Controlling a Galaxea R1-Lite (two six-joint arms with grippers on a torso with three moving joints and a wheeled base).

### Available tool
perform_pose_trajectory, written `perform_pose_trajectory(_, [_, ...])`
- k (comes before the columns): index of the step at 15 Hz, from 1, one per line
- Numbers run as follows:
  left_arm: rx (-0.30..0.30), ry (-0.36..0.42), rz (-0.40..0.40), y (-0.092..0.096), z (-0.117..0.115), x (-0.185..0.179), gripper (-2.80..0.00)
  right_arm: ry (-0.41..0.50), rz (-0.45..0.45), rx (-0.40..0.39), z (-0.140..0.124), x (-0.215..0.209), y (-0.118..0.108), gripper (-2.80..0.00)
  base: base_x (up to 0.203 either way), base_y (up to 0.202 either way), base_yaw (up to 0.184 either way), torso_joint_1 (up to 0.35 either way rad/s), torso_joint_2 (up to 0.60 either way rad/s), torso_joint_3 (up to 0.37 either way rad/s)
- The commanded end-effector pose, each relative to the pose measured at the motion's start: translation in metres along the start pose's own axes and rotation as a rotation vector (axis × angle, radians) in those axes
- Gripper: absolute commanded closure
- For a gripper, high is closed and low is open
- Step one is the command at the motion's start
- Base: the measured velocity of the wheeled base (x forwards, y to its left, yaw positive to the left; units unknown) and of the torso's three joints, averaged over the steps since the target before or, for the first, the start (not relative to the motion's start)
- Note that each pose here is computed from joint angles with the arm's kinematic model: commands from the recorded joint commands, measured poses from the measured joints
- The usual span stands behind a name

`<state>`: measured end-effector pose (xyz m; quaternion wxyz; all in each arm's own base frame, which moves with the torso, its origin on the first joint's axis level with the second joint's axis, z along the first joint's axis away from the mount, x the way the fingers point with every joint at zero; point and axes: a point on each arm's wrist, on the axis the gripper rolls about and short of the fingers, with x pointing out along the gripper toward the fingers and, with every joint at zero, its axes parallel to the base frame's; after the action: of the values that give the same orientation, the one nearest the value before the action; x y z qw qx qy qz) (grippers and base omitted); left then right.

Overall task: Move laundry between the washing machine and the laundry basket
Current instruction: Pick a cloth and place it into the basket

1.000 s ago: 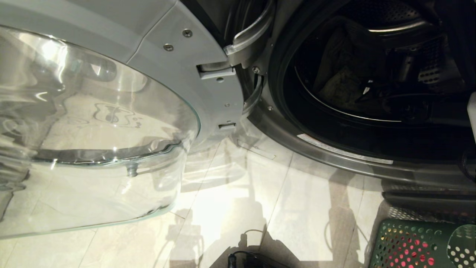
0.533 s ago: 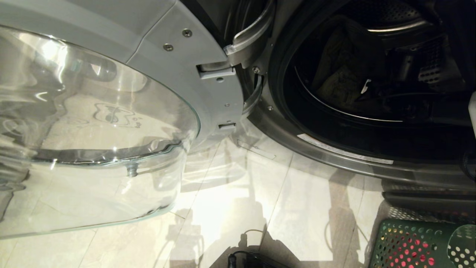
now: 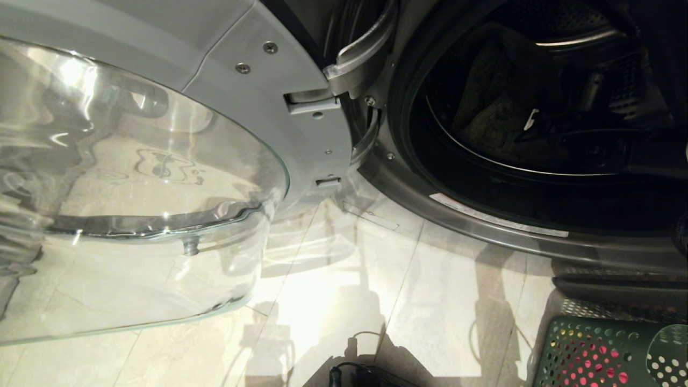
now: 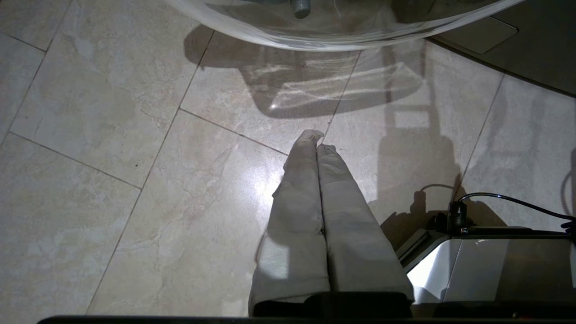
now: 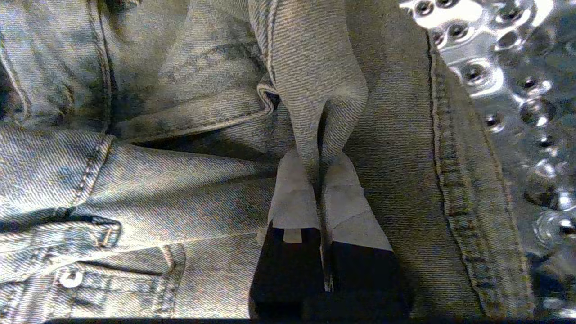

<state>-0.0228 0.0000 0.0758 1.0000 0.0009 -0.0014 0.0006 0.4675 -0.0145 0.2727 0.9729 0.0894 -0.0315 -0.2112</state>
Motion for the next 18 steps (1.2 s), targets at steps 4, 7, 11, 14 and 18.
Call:
perform_pose_trajectory(4, [0.000, 0.000, 0.000, 0.0000, 0.0000, 0.0001, 0.00, -0.009, 0.000, 0.005, 0.0035, -0.0029, 0.0020, 0.00, 0.000, 0.000, 0.000, 0.000, 0.00, 0.000])
perform_pose_trajectory(7, [0.000, 0.001, 0.000, 0.0000, 0.0001, 0.0001, 0.00, -0.010, 0.002, 0.002, 0.0038, -0.0029, 0.0020, 0.00, 0.000, 0.000, 0.000, 0.000, 0.00, 0.000])
perform_pose_trajectory(11, [0.000, 0.001, 0.000, 0.0000, 0.0001, 0.0001, 0.00, -0.009, 0.003, -0.002, 0.0036, -0.0028, 0.0021, 0.00, 0.000, 0.000, 0.000, 0.000, 0.00, 0.000])
perform_pose_trajectory(14, [0.000, 0.000, 0.000, 0.0000, 0.0000, 0.0000, 0.00, -0.008, 0.005, -0.002, 0.0029, -0.0027, 0.0028, 0.00, 0.000, 0.000, 0.000, 0.000, 0.00, 0.000])
perform_pose_trajectory(18, [0.000, 0.000, 0.000, 0.0000, 0.0000, 0.0001, 0.00, -0.007, 0.017, -0.001, 0.0036, -0.0057, 0.0070, 0.00, 0.000, 0.000, 0.000, 0.000, 0.00, 0.000])
